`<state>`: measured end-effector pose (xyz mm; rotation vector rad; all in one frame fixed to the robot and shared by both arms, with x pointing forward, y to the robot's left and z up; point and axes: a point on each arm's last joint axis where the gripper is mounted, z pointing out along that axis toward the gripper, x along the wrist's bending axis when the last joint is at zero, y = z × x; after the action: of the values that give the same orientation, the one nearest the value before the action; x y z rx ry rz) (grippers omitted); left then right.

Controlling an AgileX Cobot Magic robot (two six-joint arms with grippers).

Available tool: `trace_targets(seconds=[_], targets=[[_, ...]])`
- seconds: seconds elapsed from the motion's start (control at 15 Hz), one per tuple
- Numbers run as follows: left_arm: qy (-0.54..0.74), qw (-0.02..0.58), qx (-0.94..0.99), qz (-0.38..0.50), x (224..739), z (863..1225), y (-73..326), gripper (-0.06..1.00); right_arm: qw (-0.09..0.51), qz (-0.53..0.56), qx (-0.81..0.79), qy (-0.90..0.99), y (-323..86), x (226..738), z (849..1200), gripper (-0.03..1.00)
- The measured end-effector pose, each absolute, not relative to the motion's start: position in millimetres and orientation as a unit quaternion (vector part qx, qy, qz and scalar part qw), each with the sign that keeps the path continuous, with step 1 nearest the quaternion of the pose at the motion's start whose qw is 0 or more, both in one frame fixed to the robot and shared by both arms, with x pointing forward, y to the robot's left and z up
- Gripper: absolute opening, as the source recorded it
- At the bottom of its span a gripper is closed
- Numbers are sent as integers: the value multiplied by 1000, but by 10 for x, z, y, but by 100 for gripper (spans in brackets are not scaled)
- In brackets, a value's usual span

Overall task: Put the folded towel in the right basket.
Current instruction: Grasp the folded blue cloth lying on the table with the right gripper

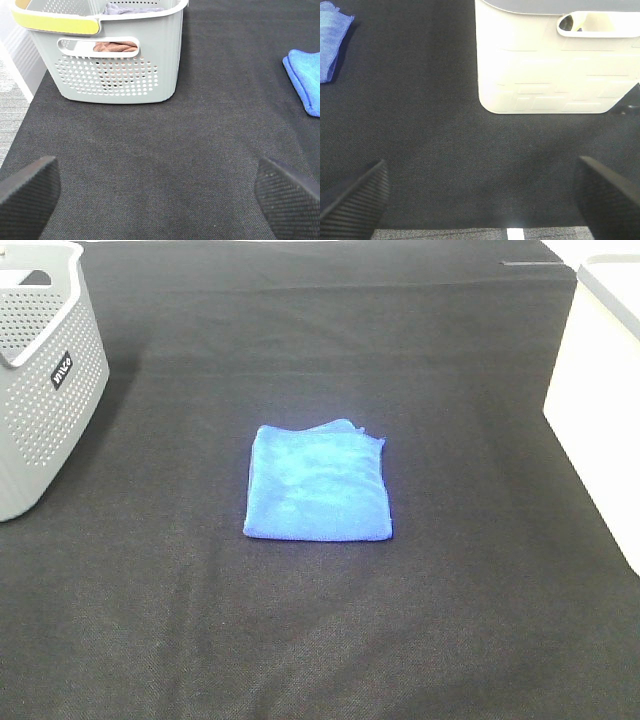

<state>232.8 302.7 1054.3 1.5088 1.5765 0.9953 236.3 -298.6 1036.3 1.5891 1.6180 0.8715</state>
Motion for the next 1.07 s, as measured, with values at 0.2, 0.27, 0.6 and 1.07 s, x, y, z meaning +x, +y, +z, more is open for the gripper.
trace_targets(seconds=[0.2,0.27,0.6,1.07], targets=[[612,363,586,387,2328,10543,3027,99,349,336,613,624,-2986,2363,10363,96],[612,363,586,387,2328,10543,3027,99,349,336,613,624,-2986,2363,10363,96],[612,363,586,387,2328,10543,3027,99,349,336,613,624,-2986,2363,10363,96],[612,363,586,387,2328,10543,3027,99,349,336,613,624,-2986,2363,10363,96]])
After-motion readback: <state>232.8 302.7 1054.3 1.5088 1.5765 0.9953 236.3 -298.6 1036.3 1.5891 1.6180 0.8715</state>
